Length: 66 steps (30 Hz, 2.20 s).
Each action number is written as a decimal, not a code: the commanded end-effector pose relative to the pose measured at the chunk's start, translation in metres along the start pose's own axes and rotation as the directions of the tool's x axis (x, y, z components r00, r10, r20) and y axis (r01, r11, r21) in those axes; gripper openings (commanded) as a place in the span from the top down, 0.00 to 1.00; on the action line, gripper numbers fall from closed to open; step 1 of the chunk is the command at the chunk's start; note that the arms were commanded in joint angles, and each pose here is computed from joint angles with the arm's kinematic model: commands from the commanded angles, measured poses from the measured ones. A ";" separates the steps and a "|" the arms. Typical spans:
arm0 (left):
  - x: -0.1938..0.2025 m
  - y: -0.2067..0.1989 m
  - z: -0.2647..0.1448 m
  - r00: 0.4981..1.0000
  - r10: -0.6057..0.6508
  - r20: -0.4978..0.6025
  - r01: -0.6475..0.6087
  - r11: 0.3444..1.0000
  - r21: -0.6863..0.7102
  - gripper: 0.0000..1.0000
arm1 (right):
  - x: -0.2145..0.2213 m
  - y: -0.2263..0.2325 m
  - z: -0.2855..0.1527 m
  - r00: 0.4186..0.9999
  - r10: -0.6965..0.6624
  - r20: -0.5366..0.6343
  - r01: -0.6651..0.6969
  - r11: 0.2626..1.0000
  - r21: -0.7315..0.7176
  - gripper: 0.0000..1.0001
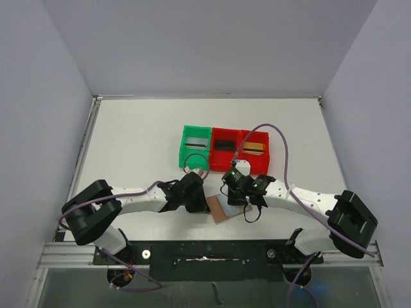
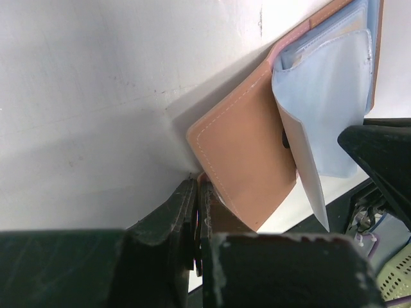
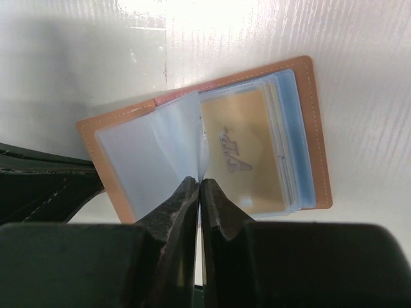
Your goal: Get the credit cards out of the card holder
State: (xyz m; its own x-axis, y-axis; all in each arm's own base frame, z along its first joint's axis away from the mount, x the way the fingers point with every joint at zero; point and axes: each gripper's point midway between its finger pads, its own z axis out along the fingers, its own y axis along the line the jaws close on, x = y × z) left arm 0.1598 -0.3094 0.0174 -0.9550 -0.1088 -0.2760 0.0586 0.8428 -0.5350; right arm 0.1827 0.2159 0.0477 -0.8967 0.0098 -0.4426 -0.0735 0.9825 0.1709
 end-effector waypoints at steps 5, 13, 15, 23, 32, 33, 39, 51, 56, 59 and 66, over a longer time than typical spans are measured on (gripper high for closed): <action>-0.005 -0.010 0.002 1.000 0.019 0.009 -0.019 1.000 0.022 1.00 | -0.008 0.031 -0.009 0.999 0.034 0.022 -0.030 0.983 -0.181 0.93; -0.006 -0.010 0.002 1.000 0.019 0.012 -0.019 1.000 0.016 1.00 | -0.009 0.061 -0.016 0.995 0.101 -0.019 -0.100 0.903 -0.418 0.79; -0.006 -0.009 0.002 1.000 0.019 0.013 -0.019 1.000 0.013 1.00 | -0.008 0.059 -0.012 0.993 0.117 -0.032 -0.119 0.896 -0.427 0.74; -0.006 -0.008 0.001 1.000 0.021 0.014 -0.021 1.000 0.007 1.00 | -0.004 0.057 -0.003 0.989 0.124 -0.081 -0.147 0.874 -0.464 0.61; -0.010 0.000 -0.007 0.998 -0.010 0.059 0.011 1.000 -0.019 1.00 | 0.003 0.067 -0.002 0.976 0.174 -0.133 -0.219 0.802 -0.556 0.47; -0.011 0.000 -0.008 0.998 -0.014 0.065 0.015 1.000 -0.017 0.98 | 0.004 0.065 0.000 0.972 0.191 -0.136 -0.234 0.803 -0.548 0.47; -0.016 -0.001 -0.017 0.992 -0.058 0.113 0.058 0.998 0.009 0.80 | 0.011 0.046 0.015 0.939 0.303 -0.165 -0.344 0.801 -0.490 0.49; -0.025 -0.024 -0.012 0.984 -0.105 0.145 0.086 0.987 0.133 0.51 | 0.012 0.031 0.020 0.927 0.346 -0.142 -0.373 0.823 -0.429 0.76; -0.023 -0.020 0.002 0.989 -0.091 0.117 0.082 0.993 0.081 0.48 | 0.011 0.031 0.020 0.926 0.350 -0.142 -0.376 0.821 -0.430 0.78; -0.020 -0.007 0.009 0.990 -0.085 0.112 0.083 0.996 0.018 0.53 | 0.009 0.033 0.016 0.927 0.351 -0.135 -0.373 0.816 -0.441 0.78; -0.015 0.007 0.019 0.997 -0.008 0.081 0.016 0.995 -0.094 0.96 | -0.025 0.011 -0.014 0.932 0.361 0.027 -0.326 0.869 -0.371 0.65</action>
State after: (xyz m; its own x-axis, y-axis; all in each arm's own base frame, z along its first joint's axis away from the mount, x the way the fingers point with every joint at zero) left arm 0.1848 -0.3245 0.0175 -0.9226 -0.2271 -0.3118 -0.0111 0.8236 -0.5670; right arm 0.1736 0.2424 0.0379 -0.9174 0.3164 -0.2416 0.0805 0.7418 0.6658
